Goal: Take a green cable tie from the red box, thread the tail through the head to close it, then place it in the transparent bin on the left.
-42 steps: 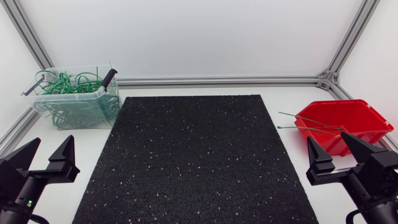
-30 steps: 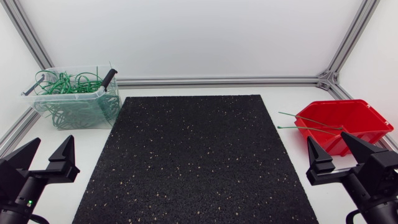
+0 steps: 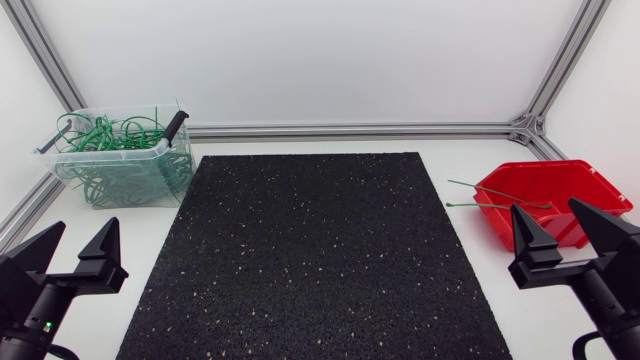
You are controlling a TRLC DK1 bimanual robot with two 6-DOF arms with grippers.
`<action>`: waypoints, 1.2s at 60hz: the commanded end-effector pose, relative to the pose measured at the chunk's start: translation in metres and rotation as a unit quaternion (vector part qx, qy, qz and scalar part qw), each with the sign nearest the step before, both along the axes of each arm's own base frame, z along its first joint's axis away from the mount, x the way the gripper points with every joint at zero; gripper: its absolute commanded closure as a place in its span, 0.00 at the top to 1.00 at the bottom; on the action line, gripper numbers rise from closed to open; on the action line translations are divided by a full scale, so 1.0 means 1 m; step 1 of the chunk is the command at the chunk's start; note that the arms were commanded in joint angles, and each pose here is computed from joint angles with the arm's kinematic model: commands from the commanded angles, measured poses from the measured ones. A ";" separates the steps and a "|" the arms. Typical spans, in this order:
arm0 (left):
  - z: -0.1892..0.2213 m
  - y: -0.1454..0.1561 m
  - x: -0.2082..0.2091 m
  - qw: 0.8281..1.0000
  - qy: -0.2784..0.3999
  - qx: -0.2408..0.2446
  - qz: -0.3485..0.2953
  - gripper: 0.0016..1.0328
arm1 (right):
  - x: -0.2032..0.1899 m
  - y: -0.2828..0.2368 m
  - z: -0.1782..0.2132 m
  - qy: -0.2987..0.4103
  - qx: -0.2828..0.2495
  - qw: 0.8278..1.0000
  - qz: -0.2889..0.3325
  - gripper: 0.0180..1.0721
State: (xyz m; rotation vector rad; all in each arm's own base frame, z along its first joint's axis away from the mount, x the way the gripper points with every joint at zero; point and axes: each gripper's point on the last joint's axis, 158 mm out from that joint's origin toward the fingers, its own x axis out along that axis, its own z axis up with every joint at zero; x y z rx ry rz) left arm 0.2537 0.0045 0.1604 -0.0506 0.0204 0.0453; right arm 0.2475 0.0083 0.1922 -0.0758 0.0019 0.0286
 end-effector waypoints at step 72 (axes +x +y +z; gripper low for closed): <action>-0.022 -0.001 0.001 1.000 0.023 -0.002 -0.001 0.96 | 0.106 -0.023 0.091 0.255 -0.011 0.966 0.039 0.95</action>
